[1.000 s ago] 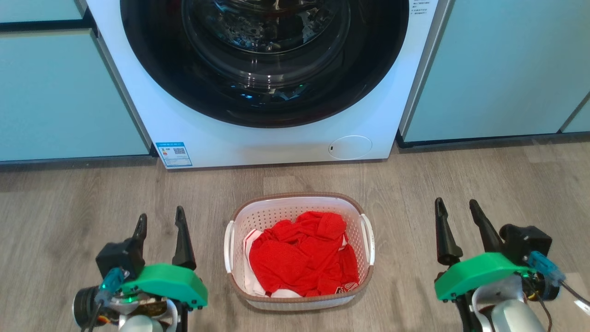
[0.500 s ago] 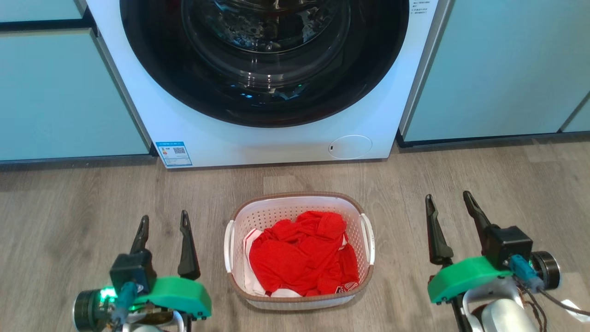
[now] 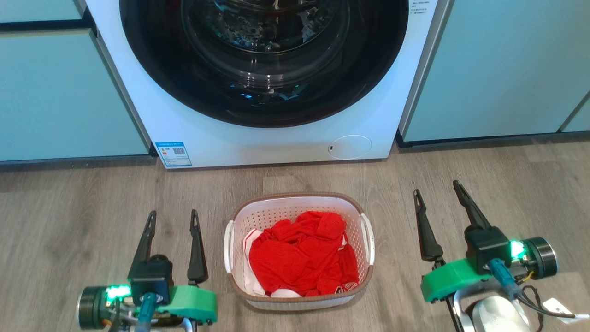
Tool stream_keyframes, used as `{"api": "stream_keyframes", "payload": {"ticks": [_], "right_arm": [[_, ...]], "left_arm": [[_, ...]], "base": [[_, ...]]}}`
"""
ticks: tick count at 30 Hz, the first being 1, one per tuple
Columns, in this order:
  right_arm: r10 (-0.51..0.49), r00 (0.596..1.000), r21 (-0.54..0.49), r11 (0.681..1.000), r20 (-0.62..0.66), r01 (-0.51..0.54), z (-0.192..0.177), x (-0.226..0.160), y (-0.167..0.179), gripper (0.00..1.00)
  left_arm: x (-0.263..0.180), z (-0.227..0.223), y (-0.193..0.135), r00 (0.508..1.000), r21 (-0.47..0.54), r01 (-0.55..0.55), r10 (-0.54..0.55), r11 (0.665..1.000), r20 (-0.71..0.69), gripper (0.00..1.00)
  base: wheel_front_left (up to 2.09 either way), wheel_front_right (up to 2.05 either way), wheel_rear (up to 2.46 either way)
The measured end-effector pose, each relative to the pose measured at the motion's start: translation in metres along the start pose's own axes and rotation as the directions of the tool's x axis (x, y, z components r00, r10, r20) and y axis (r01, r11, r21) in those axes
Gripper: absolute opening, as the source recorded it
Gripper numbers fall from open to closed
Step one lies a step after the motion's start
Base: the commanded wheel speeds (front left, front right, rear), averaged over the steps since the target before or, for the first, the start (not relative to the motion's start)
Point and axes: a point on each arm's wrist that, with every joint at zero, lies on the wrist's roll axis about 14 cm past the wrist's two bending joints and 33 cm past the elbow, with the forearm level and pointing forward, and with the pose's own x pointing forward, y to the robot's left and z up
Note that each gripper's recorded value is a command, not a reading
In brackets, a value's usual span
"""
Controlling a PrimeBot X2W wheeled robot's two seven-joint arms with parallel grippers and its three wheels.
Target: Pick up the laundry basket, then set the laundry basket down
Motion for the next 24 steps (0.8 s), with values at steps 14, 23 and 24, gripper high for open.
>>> {"api": "stream_keyframes", "payload": {"ticks": [14,23,24], "right_arm": [[0.0,1.0,-0.001,1.0,0.001,0.0,0.0004,0.0004,-0.0003,1.0],[-0.001,1.0,0.0,1.0,-0.001,0.001,-0.0004,0.0004,-0.0008,1.0],[-0.002,1.0,0.0,1.0,-0.001,0.002,-0.0006,0.0004,-0.0009,1.0]], "left_arm": [[-0.0003,-0.0039,0.0006,1.0,-0.012,0.001,-0.001,1.0,-0.013,1.0],[0.0009,-0.004,0.0035,1.0,-0.002,-0.003,0.003,1.0,-0.011,1.0],[0.001,-0.0042,0.0031,1.0,-0.004,0.0,0.0,1.0,-0.012,1.0]], "base": [[0.0,0.0,0.0],[0.0,0.0,0.0],[0.0,0.0,0.0]]}}
